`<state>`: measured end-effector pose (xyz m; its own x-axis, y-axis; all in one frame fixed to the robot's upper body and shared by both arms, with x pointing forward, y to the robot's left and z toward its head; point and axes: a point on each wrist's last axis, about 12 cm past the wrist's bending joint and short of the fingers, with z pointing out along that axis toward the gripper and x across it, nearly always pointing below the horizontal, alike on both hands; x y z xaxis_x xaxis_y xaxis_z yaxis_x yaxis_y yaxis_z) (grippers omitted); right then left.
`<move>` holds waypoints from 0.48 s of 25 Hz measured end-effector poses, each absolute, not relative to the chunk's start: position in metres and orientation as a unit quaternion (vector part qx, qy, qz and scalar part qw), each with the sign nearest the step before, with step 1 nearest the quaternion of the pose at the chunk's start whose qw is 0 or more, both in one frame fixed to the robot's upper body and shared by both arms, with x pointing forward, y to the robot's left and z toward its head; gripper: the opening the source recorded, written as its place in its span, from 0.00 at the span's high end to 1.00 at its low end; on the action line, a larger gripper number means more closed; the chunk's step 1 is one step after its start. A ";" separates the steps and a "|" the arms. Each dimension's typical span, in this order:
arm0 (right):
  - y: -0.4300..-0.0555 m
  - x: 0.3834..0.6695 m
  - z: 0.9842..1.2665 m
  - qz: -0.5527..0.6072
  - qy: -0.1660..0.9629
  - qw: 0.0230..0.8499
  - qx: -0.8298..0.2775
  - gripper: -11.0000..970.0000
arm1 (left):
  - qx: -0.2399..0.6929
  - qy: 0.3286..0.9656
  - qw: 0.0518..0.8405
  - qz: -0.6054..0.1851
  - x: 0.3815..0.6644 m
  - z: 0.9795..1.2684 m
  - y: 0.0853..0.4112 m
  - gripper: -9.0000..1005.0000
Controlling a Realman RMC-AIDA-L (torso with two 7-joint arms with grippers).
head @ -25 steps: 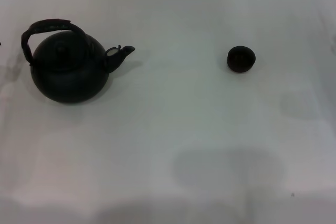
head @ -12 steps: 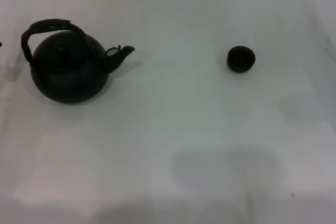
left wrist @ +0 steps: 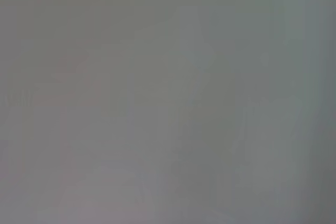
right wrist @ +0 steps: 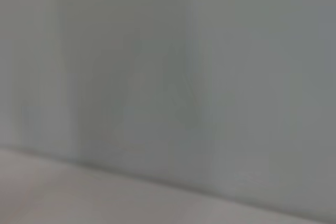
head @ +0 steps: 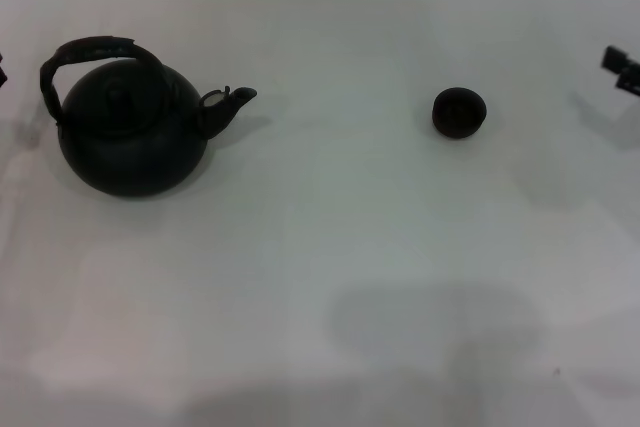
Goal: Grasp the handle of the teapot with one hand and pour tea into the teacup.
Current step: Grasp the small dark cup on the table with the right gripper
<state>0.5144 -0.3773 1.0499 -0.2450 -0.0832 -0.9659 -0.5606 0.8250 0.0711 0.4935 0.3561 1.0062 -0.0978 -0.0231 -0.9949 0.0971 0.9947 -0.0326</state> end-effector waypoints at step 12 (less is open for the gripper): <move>-0.334 0.563 1.087 0.240 0.771 0.456 -0.375 0.12 | 0.030 0.745 0.665 -0.045 0.496 1.005 0.354 0.12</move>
